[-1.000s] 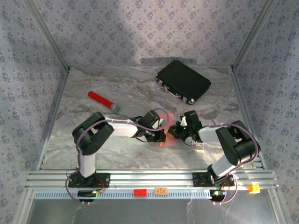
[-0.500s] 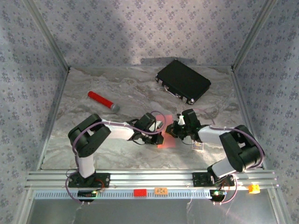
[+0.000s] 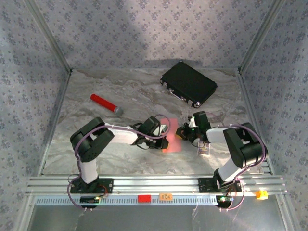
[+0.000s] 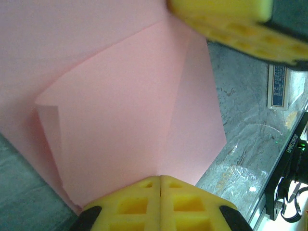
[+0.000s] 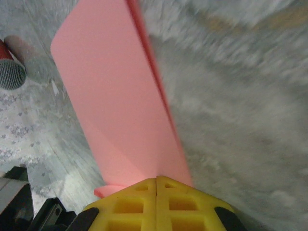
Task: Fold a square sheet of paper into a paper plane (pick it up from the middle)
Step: Fold the triangle a second time at the center of the table.
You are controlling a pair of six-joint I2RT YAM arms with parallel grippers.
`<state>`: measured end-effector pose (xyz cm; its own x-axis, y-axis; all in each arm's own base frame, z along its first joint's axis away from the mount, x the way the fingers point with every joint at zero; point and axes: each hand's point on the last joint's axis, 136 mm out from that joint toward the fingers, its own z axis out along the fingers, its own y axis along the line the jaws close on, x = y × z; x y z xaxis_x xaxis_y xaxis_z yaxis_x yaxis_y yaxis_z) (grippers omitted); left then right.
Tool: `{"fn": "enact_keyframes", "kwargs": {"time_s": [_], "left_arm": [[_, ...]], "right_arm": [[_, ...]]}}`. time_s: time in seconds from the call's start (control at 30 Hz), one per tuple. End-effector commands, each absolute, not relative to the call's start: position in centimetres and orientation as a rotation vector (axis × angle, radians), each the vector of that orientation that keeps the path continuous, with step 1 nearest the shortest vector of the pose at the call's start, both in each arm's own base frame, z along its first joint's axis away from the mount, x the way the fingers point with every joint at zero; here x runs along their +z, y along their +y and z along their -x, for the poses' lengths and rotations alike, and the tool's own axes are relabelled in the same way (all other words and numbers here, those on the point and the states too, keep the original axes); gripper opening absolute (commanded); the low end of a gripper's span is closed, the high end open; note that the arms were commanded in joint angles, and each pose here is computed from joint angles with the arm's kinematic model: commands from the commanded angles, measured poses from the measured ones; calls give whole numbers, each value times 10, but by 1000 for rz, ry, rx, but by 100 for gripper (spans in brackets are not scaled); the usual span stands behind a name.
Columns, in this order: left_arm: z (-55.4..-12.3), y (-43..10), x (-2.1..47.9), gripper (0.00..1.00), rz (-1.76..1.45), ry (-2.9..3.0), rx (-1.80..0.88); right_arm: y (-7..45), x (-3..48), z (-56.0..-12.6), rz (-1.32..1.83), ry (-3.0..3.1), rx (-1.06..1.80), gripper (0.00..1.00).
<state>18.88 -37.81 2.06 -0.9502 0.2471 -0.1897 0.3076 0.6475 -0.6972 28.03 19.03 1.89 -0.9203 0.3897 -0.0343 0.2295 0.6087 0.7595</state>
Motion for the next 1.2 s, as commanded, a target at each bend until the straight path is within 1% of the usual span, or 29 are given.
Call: {"fn": "enact_keyframes", "kwargs": {"time_s": [0.0,0.1,0.2,0.33,0.47,0.6,0.7,0.77,0.97,1.17], "left_arm": [[-176,-357,-4,2,-440,2893,-1100],[-177,-358,-3,2,-441,2887,-1105],[-177,-359,-1,2,-440,2883,-1110],[-178,-360,0,2,-433,2869,-1121],[-180,-362,3,2,-432,2859,-1128],[-181,-364,5,2,-431,2851,-1143],[-180,-365,7,3,-428,2844,-1160],[-180,-366,12,4,-427,2832,-1176],[-178,-367,26,8,-437,2801,-1219],[-169,-357,17,8,-438,2842,-1199]], "right_arm": [[173,7,-286,-575,2652,1134,4],[174,22,-292,-557,2595,1197,4],[175,45,-294,-504,2549,1187,6],[188,66,-287,-422,2527,1205,8],[208,54,-272,-384,2587,1223,8],[223,29,-261,-390,2669,1248,5],[214,6,-255,-472,2757,1167,1],[207,-1,-253,-511,2763,1135,0],[202,-5,-252,-511,2776,1108,0],[202,-7,-251,-515,2781,1106,0]]}}
